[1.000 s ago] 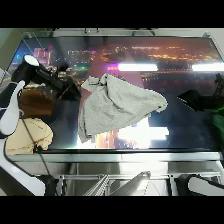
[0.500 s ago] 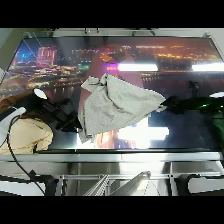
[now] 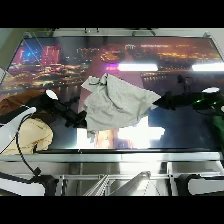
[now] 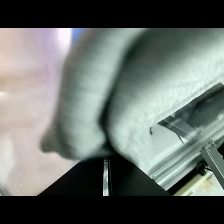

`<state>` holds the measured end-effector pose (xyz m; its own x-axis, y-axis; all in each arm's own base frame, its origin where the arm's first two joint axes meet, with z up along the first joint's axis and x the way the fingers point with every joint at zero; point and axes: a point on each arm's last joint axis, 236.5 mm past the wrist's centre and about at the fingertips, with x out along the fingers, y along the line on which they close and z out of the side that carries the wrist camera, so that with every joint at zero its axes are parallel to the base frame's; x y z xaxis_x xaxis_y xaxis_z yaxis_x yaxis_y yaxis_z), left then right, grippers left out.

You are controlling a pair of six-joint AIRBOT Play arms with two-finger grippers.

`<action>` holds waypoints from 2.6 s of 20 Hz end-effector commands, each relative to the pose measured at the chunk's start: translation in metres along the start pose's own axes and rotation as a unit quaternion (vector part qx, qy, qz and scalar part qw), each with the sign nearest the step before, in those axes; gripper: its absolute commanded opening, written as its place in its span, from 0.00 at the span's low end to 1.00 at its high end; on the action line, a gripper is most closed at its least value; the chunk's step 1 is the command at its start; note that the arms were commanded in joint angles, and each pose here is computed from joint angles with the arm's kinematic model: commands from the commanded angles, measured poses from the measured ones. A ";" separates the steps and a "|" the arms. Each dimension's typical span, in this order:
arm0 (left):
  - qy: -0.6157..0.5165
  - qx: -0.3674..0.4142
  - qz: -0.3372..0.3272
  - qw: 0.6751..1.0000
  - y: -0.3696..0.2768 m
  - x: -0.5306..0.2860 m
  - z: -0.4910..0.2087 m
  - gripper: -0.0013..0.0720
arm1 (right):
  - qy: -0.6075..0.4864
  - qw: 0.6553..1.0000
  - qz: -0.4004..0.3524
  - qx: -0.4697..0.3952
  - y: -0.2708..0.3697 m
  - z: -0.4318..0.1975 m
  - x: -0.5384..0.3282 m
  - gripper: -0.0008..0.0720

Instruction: Fold the shirts.

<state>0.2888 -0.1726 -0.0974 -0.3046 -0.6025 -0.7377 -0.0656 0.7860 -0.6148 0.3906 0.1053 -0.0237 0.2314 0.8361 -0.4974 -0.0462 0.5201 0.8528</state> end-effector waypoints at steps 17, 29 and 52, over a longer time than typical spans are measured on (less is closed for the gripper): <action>-0.634 0.439 0.007 0.637 -0.296 -0.439 -0.224 0.05 | -0.457 0.781 0.057 -0.421 0.364 -0.051 -0.261 0.04; -0.297 0.156 -0.160 0.928 -0.054 -0.182 0.113 0.03 | -0.286 0.925 -0.100 -0.231 0.071 0.150 -0.044 0.03; -0.004 -0.103 -0.036 0.994 0.093 -0.057 -0.025 0.77 | -0.035 0.965 -0.143 0.219 -0.143 -0.104 -0.097 0.59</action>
<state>0.3005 -0.0584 -0.0870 -0.2474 -0.6960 -0.6741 -0.2743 0.7176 -0.6402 0.2942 -0.0474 -0.0978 0.2918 0.6291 -0.7204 0.3998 0.6040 0.6894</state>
